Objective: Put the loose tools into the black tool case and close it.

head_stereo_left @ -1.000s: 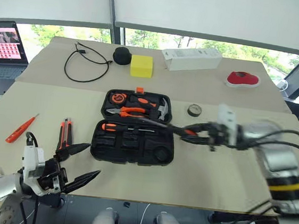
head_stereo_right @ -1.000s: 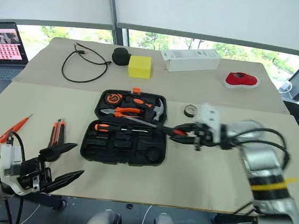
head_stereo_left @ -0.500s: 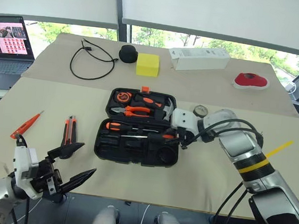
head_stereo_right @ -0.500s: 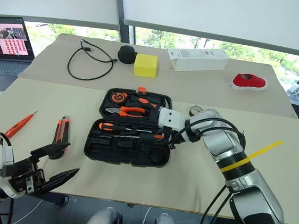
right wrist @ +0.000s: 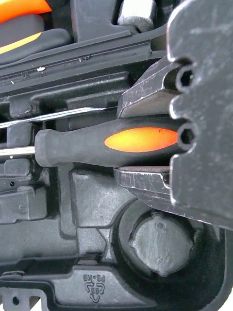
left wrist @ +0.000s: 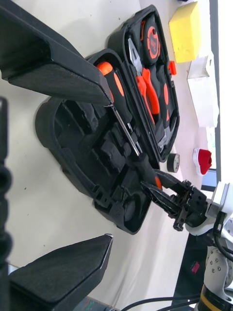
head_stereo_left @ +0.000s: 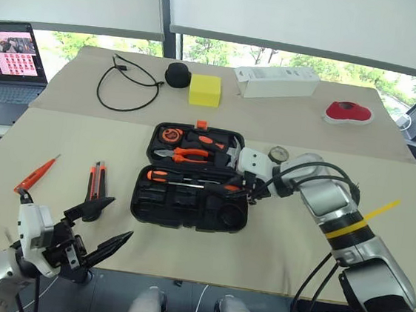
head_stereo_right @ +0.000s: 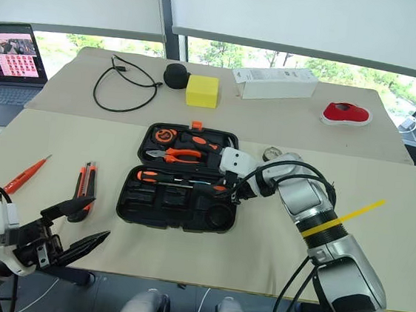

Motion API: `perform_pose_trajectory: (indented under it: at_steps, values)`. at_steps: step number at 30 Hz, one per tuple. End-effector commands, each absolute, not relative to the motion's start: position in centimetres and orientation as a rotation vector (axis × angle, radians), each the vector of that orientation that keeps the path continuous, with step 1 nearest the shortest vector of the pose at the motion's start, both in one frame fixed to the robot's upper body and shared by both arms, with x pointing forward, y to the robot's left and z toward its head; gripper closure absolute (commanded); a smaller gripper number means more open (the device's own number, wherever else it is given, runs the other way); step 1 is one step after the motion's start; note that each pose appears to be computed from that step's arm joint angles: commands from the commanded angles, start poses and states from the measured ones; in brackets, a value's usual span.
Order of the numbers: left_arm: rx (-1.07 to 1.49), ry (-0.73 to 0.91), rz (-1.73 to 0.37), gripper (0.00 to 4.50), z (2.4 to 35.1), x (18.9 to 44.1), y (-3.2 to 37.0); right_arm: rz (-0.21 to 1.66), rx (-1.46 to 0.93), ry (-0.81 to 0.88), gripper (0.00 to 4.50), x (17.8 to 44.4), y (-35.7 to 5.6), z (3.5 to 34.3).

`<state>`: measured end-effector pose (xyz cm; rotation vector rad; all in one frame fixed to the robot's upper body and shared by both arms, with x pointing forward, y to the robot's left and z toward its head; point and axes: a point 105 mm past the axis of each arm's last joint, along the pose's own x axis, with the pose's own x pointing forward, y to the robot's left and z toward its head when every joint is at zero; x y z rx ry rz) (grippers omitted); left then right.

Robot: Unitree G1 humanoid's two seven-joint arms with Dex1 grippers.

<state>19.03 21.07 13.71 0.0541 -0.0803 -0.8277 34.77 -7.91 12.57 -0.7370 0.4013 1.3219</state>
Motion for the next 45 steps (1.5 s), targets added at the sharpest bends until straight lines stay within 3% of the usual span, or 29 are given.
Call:
perform_pose_trajectory:
  at_steps: [1, 7, 11, 14, 24, 34, 37, 41, 45]
  values:
    - [0.084, -0.111, -0.806, 0.0, 14.3, 19.1, 21.4, 1.34, -0.768, 0.381, 2.19, 34.8, -8.1, 13.2]
    - [0.078, -0.107, -0.801, 0.0, 14.0, 19.0, 21.7, 1.453, -0.694, 0.241, 0.17, 33.9, -7.4, 16.3]
    - [0.073, -0.1, -0.794, 0.0, 13.7, 18.8, 22.0, 1.457, -0.589, 0.162, 0.17, 34.0, -7.2, 18.0]
    - [0.072, -0.095, -0.79, 0.0, 13.5, 18.8, 22.1, 1.452, -0.555, 0.13, 0.87, 34.4, -6.4, 17.1]
    - [0.093, -0.075, -0.8, 0.0, 13.0, 18.9, 22.3, 1.479, -0.603, 0.14, 4.35, 34.9, -3.3, 13.2]
    - [0.11, -0.07, -0.787, 0.0, 12.9, 18.7, 22.7, 1.458, -0.575, 0.221, 4.46, 35.5, -3.3, 11.2]
    - [0.11, -0.069, -0.778, 0.0, 12.9, 18.5, 22.8, 1.498, -0.444, 0.203, 4.46, 35.0, -2.8, 12.7]
    - [0.111, -0.065, -0.77, 0.0, 12.8, 18.5, 22.9, 1.48, -0.47, 0.23, 4.46, 35.4, -3.3, 12.3]
    - [0.115, -0.071, -0.731, 0.0, 12.8, 18.4, 23.5, 1.504, -0.375, 0.058, 4.46, 35.0, -2.9, 14.9]
